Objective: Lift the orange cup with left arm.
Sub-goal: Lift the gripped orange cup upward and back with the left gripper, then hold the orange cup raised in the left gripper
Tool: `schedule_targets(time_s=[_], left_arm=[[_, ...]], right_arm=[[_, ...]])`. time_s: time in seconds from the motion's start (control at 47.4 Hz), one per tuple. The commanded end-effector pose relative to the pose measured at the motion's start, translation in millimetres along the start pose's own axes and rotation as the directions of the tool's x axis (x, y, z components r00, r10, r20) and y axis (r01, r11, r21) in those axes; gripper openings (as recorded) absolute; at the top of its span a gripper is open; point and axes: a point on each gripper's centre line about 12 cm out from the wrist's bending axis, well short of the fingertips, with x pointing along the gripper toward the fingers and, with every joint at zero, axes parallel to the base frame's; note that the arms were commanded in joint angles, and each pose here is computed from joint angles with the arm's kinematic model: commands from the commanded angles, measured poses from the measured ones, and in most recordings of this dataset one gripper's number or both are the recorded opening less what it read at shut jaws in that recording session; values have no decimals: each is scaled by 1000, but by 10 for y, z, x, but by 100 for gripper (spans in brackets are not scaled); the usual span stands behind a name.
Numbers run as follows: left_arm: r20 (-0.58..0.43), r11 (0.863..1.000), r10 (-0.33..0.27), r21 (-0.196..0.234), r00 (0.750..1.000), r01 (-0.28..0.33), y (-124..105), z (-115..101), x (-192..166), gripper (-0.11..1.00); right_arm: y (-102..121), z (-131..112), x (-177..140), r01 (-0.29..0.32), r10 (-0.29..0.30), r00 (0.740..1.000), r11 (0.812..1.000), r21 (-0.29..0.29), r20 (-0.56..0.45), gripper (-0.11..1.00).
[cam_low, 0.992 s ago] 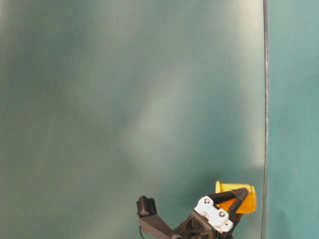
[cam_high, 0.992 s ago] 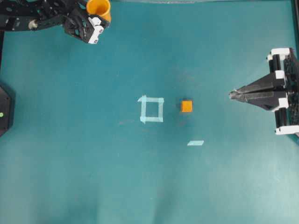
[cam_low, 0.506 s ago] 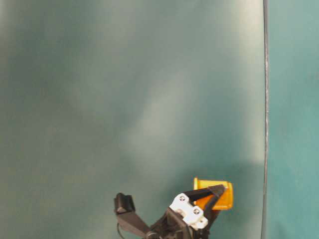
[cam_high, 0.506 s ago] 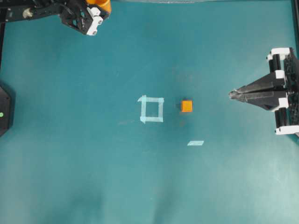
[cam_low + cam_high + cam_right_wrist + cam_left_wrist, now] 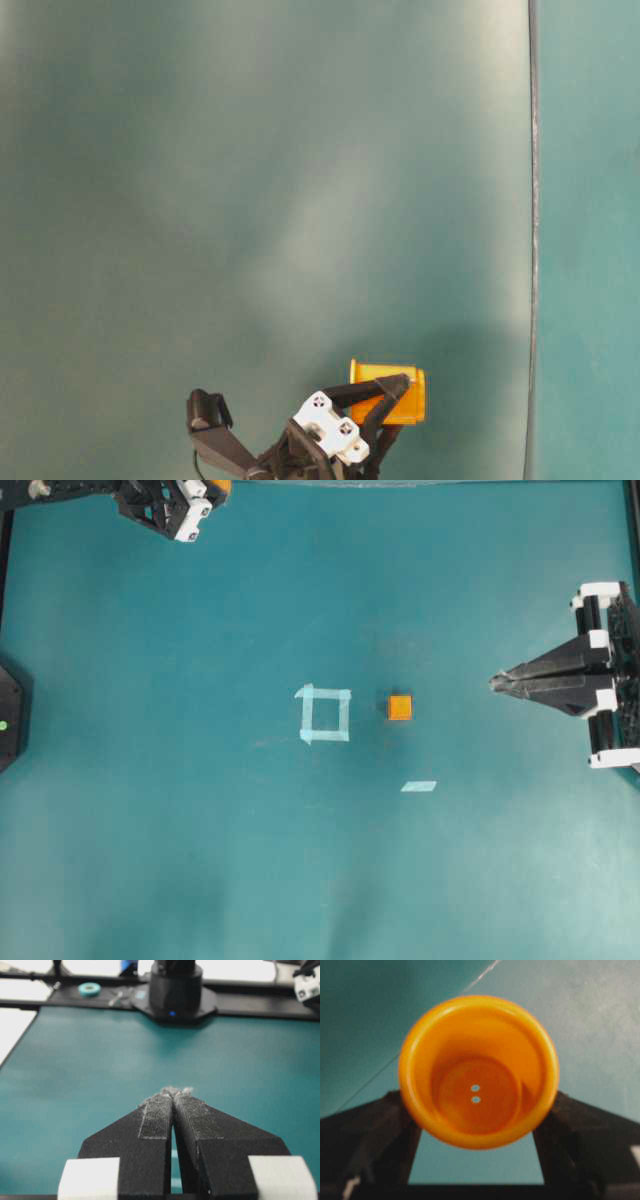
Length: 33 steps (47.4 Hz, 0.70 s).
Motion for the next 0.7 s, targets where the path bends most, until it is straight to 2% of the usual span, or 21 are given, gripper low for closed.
schedule_targets(time_s=[0.0, 0.422, 0.675], left_arm=[[58, 1000, -6, 6, 998, 5, -23, 191, -128, 64], [28, 1000, 0, 13, 1000, 0, -27, 308, -231, 64], [46, 1000, 0, 17, 999, -1, -28, 361, -360, 64]], right_arm=[[3, 120, 21, -2, 2, 1000, 1000, -2, 31, 0], [2, 112, 22, -1, 2, 1000, 1000, -2, 20, 0], [2, 122, 20, -1, 1, 1000, 1000, -2, 23, 0]])
